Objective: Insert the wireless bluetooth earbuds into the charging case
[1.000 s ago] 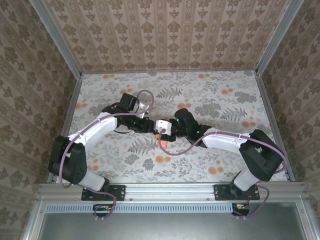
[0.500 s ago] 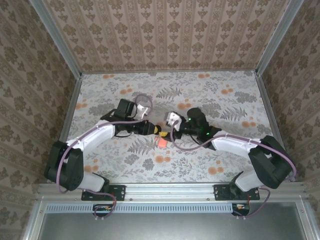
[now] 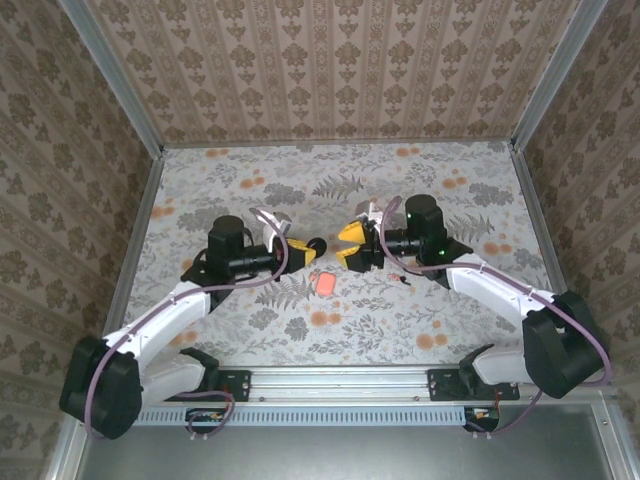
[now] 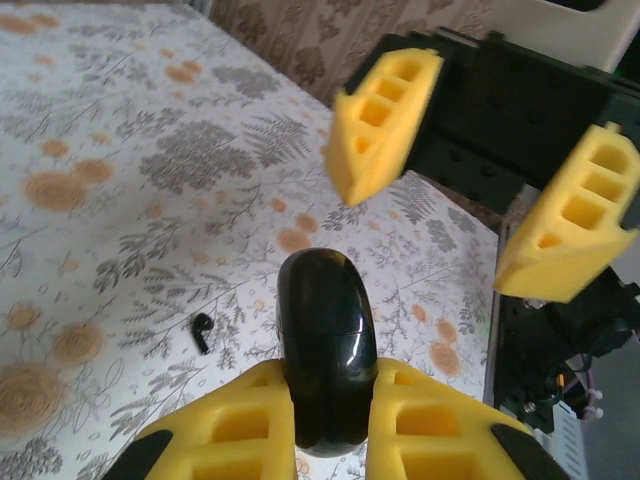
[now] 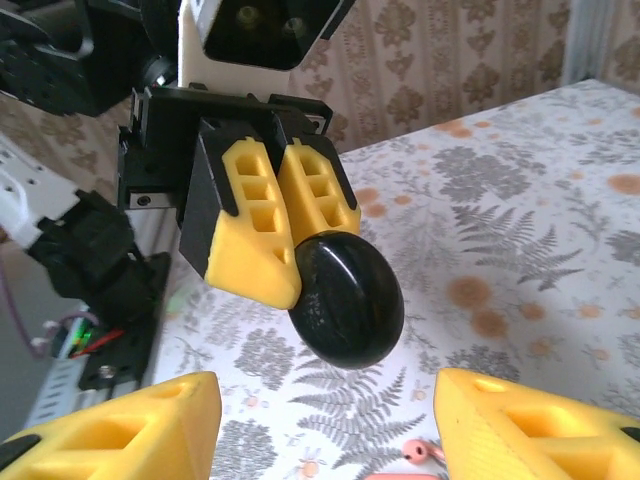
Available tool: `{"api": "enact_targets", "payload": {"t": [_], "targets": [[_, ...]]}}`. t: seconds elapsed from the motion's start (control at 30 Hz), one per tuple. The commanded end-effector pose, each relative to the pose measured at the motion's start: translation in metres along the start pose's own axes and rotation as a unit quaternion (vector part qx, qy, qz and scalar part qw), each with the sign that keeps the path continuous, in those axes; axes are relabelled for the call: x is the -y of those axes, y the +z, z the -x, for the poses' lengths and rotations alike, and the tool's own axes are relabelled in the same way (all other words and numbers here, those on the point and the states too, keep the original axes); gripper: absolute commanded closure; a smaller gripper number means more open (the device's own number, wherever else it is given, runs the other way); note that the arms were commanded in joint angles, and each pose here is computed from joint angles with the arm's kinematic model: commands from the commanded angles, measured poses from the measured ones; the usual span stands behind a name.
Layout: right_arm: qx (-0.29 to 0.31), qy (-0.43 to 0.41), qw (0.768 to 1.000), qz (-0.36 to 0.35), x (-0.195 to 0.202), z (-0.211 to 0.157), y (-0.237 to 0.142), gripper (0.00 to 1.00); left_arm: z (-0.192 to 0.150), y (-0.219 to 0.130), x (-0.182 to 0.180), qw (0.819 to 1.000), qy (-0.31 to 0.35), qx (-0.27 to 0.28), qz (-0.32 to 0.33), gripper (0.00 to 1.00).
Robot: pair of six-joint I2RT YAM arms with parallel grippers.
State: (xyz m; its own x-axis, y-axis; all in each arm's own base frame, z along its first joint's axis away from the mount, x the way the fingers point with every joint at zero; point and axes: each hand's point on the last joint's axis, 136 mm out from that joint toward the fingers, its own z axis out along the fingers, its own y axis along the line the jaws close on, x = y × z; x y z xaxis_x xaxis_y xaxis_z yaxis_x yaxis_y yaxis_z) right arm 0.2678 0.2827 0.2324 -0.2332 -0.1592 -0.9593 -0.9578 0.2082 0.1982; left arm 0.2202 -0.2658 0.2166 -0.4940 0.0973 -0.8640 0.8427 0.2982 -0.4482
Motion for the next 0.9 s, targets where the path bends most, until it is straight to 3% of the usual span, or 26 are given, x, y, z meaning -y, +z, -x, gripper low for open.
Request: {"api": "enact_targets", "payload": {"t": [0.0, 0.27, 0.6, 0.87], "targets": [[0.001, 0.017, 0.998, 0.064, -0.017, 0.011, 0.000, 0.41, 0.014, -0.005, 0.022, 0.997, 0.064, 0.030, -0.038, 0.85], [-0.003, 0.000, 0.994, 0.106, -0.025, 0.027, 0.002, 0.42, 0.020, -0.008, 0.037, 0.994, 0.086, 0.039, -0.060, 0.85], [-0.039, -0.003, 0.988, 0.150, -0.032, 0.021, 0.016, 0.49, 0.023, -0.009, 0.049, 0.991, 0.099, 0.042, -0.078, 0.85], [-0.049, 0.000, 0.984, 0.170, -0.033, 0.020, 0.019, 0.69, 0.025, -0.009, 0.053, 0.990, 0.104, 0.044, -0.081, 0.85]]}}
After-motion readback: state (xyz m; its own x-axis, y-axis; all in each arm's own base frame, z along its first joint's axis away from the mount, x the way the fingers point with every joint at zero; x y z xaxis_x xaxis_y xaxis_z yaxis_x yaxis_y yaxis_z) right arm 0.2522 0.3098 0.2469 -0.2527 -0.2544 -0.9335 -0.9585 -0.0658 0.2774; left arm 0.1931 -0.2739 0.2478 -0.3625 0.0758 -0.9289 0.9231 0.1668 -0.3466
